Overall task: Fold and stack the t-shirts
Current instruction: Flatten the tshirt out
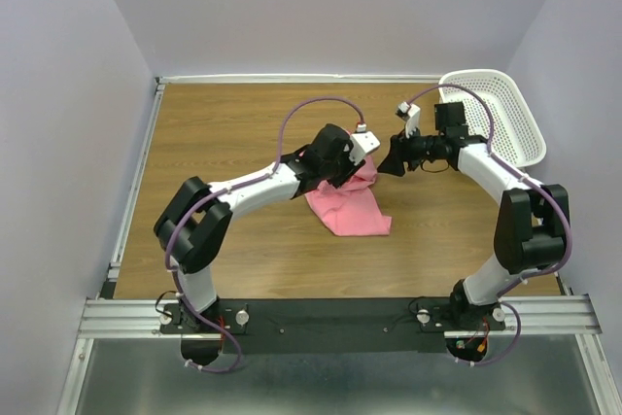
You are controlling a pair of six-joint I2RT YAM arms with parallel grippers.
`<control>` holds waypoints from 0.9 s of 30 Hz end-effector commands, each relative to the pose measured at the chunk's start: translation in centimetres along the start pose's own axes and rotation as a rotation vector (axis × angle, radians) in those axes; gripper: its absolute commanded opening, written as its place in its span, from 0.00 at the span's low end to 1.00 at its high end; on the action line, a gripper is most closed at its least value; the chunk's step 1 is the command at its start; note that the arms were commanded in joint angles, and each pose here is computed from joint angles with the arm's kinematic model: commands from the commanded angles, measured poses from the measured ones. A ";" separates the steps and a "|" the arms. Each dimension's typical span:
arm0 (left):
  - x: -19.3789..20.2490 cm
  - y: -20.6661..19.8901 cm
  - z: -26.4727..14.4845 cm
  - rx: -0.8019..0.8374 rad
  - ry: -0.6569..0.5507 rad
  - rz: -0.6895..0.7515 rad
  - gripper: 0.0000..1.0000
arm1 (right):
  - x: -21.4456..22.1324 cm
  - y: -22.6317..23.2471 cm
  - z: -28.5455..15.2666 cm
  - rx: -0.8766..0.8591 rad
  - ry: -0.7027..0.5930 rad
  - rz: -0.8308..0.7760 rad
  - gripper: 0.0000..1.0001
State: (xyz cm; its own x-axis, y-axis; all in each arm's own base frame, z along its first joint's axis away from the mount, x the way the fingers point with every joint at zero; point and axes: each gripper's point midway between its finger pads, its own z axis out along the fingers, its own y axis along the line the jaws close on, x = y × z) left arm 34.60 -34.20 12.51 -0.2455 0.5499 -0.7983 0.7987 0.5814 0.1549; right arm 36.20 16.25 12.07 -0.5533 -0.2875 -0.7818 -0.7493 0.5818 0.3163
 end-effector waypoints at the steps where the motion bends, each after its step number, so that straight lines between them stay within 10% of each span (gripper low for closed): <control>1: 1.5 -0.2 1.1 -0.058 0.109 0.060 0.47 | -1.0 -0.9 -0.8 0.040 -0.018 0.014 0.66; 5: 2.2 -0.5 2.1 -0.070 0.159 0.088 0.44 | -0.9 -1.5 -1.3 0.047 -0.026 0.033 0.66; 9: 1.5 1.1 1.7 -0.166 0.171 0.089 0.00 | -0.8 -1.8 -1.5 0.060 -0.027 0.037 0.66; 17: -17.0 3.9 -13.3 -0.248 -0.387 -0.075 0.00 | -0.6 -1.1 -1.3 0.007 -0.028 0.052 0.66; 27: -23.8 5.2 -24.4 -0.266 -0.668 -0.148 0.00 | -0.7 1.4 -1.5 -0.120 -0.047 0.058 0.66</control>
State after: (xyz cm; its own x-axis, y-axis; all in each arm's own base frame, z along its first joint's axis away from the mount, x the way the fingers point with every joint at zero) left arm 30.51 -28.93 48.76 0.1745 0.0007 -0.9847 0.5972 0.7950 0.1064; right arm 35.90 15.30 12.54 -0.5866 -0.2366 -0.7745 -0.7290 0.5709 0.3777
